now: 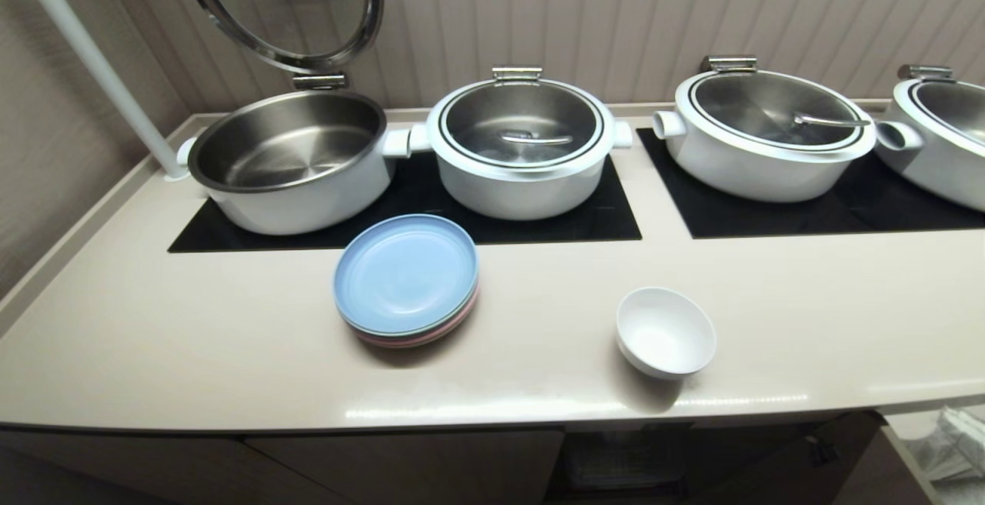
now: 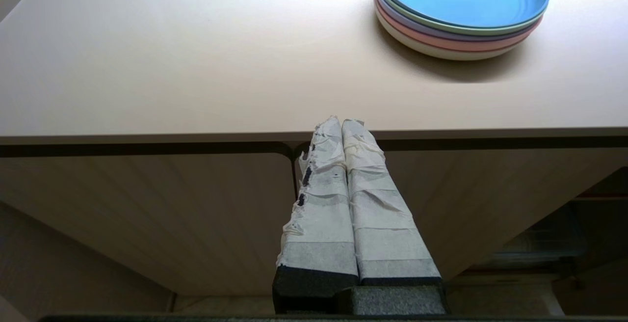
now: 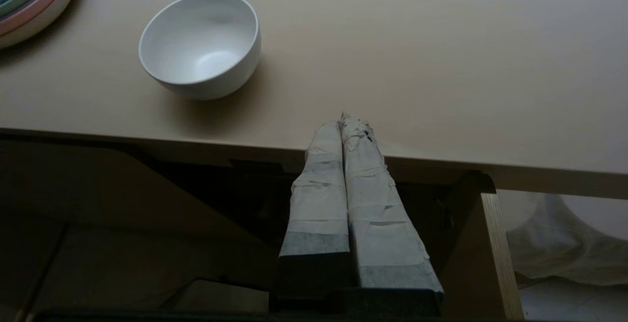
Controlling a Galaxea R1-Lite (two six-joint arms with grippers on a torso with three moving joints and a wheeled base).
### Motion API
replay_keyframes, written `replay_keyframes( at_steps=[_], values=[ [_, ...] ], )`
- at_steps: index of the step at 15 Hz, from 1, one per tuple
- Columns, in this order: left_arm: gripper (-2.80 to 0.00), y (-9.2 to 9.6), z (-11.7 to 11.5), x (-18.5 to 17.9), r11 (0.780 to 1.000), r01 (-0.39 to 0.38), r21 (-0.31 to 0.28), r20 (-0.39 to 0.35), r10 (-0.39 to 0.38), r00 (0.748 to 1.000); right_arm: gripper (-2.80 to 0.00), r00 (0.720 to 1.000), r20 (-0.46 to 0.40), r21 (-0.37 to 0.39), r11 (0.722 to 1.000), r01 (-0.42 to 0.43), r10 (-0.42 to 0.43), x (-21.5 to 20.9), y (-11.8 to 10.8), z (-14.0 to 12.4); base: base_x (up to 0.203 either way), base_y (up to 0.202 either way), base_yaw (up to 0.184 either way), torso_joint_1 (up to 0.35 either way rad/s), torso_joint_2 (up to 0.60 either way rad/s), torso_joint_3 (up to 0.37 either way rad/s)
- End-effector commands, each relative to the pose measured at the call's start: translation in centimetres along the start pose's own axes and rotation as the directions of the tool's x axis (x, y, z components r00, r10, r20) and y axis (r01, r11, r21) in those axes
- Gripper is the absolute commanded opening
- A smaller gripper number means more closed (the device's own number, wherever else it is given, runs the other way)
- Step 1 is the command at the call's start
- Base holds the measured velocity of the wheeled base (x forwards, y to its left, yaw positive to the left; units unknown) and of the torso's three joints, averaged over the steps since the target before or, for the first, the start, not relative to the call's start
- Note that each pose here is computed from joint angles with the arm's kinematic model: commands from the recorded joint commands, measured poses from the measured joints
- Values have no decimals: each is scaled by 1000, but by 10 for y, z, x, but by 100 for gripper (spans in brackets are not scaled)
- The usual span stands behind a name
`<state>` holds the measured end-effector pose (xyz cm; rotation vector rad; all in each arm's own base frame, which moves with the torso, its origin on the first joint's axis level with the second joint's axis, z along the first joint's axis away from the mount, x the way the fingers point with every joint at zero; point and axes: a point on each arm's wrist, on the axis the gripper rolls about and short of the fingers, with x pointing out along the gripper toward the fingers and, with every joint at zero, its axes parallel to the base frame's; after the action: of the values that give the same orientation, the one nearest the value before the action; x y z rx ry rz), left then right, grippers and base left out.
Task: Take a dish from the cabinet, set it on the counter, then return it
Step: Pick up the bowl from the table
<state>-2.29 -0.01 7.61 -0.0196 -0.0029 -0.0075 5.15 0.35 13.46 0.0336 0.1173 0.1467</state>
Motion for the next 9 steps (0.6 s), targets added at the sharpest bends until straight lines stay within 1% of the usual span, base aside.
replay_keyframes(
  at_steps=[1, 3, 5, 6, 7, 8, 9],
  values=[
    [-280, 0, 0, 0, 1000, -1, 0, 1, 1, 1000, -280, 998, 43, -3, 999, 45, -44, -24, 2, -18, 0, 0, 0, 0, 0, 0],
    [-280, 0, 0, 0, 1000, 0, 0, 0, 0, 1000, -280, 992, -55, 6, 994, 112, -112, -36, 2, -41, 0, 0, 0, 0, 0, 0],
    [-280, 0, 0, 0, 1000, -1, 0, 0, 1, 1000, -280, 981, -86, 7, 985, 173, -172, -44, 3, -53, 0, 0, 0, 0, 0, 0],
    [-280, 0, 0, 0, 1000, 0, 0, 0, 0, 1000, -280, 974, -143, 17, 984, 177, -173, -48, 3, -61, 0, 0, 0, 0, 0, 0],
    [-280, 0, 0, 0, 1000, -2, 0, 0, 2, 1000, -280, 977, -131, 37, 984, 173, -166, -51, 3, -63, 0, 0, 0, 0, 0, 0],
    [-280, 0, 0, 0, 1000, 0, 0, 0, 0, 1000, -280, 984, -72, 54, 984, 167, -163, -53, 3, -62, 0, 0, 0, 0, 0, 0],
    [-280, 0, 0, 0, 1000, 0, 0, 0, 0, 1000, -280, 987, -43, 62, 985, 160, -157, -54, 3, -62, 0, 0, 0, 0, 0, 0]
  ],
)
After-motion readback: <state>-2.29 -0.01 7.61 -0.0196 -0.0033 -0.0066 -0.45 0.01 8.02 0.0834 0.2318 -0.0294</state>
